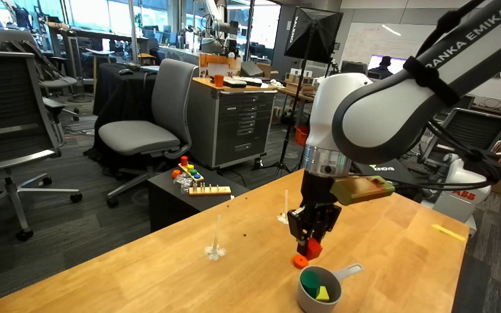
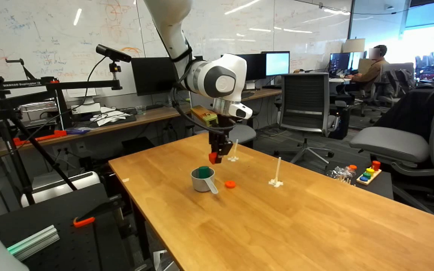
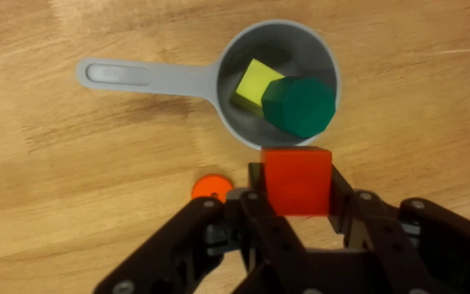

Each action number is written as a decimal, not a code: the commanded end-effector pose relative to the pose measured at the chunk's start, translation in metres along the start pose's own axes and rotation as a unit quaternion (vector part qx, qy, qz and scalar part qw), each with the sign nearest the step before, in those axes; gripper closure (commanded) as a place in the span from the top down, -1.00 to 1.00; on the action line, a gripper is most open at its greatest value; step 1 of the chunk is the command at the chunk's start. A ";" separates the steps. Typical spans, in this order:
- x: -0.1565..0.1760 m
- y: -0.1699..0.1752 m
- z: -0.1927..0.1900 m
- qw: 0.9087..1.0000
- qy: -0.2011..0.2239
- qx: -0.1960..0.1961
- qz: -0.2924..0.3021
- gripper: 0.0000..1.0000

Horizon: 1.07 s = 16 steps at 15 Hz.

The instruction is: Put the three blocks in the gray cup

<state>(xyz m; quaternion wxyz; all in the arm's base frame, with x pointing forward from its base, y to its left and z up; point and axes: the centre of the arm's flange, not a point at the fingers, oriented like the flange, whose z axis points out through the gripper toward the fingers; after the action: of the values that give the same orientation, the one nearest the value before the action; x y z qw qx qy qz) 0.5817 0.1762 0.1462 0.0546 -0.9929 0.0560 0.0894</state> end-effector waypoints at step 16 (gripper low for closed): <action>-0.031 0.007 -0.005 0.999 -0.038 0.000 0.006 1.00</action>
<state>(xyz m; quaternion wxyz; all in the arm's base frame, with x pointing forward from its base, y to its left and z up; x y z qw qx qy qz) 0.5598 0.1723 0.1407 0.0482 -0.9898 0.0586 0.1210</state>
